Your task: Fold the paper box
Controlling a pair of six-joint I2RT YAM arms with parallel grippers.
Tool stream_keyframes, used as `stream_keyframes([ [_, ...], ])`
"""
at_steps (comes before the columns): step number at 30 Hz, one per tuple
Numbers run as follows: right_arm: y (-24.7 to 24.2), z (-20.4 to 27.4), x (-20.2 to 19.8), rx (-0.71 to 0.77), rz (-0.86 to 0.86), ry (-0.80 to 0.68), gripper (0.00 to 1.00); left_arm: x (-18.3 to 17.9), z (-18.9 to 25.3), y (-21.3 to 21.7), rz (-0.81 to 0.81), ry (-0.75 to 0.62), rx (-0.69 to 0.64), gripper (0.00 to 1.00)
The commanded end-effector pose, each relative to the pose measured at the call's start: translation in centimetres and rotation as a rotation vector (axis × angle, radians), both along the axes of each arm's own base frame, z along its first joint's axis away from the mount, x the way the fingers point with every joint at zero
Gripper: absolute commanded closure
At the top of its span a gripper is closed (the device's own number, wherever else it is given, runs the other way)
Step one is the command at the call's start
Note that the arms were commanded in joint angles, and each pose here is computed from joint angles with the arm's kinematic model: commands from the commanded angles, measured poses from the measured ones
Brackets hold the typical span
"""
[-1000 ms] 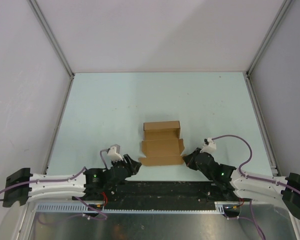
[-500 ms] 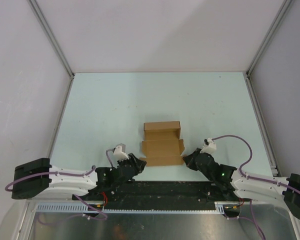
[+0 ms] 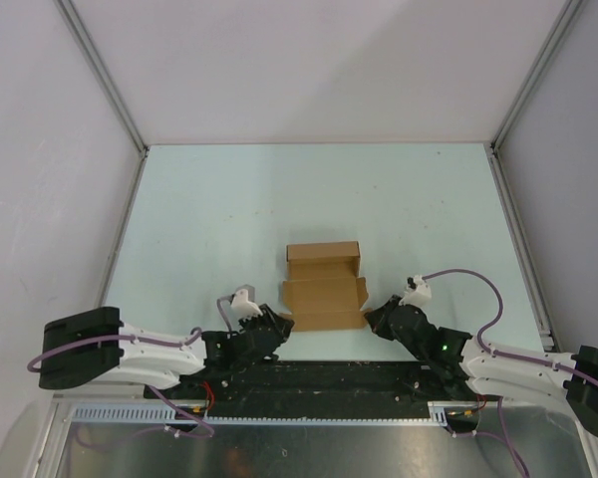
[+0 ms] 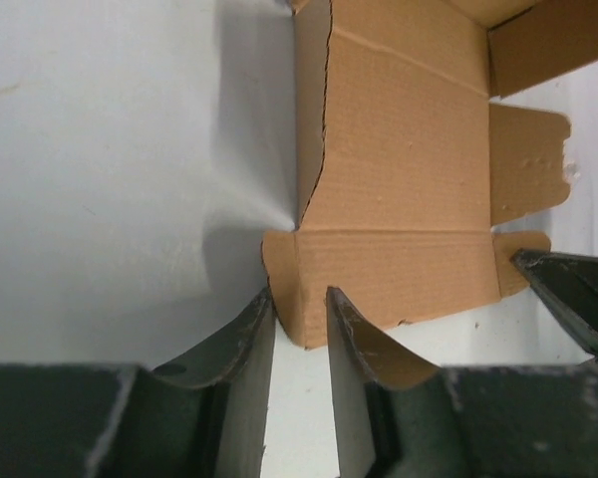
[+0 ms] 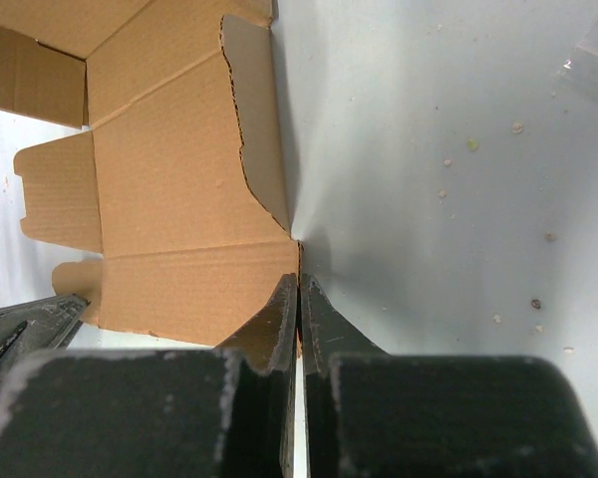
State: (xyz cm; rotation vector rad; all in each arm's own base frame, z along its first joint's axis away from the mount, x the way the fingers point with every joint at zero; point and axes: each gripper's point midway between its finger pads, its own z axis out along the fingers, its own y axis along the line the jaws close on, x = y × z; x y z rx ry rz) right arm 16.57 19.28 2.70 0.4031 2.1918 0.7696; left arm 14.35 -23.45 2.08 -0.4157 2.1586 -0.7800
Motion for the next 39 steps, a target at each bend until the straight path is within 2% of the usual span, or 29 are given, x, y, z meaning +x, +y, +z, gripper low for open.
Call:
stream_keyframes([
  [1,0.0,0.6,0.4,-0.002,-0.022,-0.014,1.0,-0.1,-0.4,-0.1,0.001,0.013,0.033,0.69],
  [9,-0.1,0.5,0.4,-0.03,-0.014,-0.019,1.0,0.1,0.2,-1.6,-0.059,-0.009,0.116,0.85],
  [14,-0.2,0.7,0.4,-0.094,0.003,-0.032,1.0,0.4,0.7,-3.0,-0.111,-0.019,0.224,0.88],
  [19,0.1,1.4,0.7,-0.164,0.021,-0.051,1.0,0.4,1.2,-4.1,-0.166,-0.041,0.273,0.91],
  [25,0.4,1.2,0.7,-0.289,0.069,-0.068,0.99,0.2,1.3,-4.5,-0.199,-0.041,0.293,0.92],
  [39,4.6,1.9,0.3,-0.595,0.148,-0.193,0.99,0.2,1.2,-4.6,-0.203,-0.039,0.298,0.92],
])
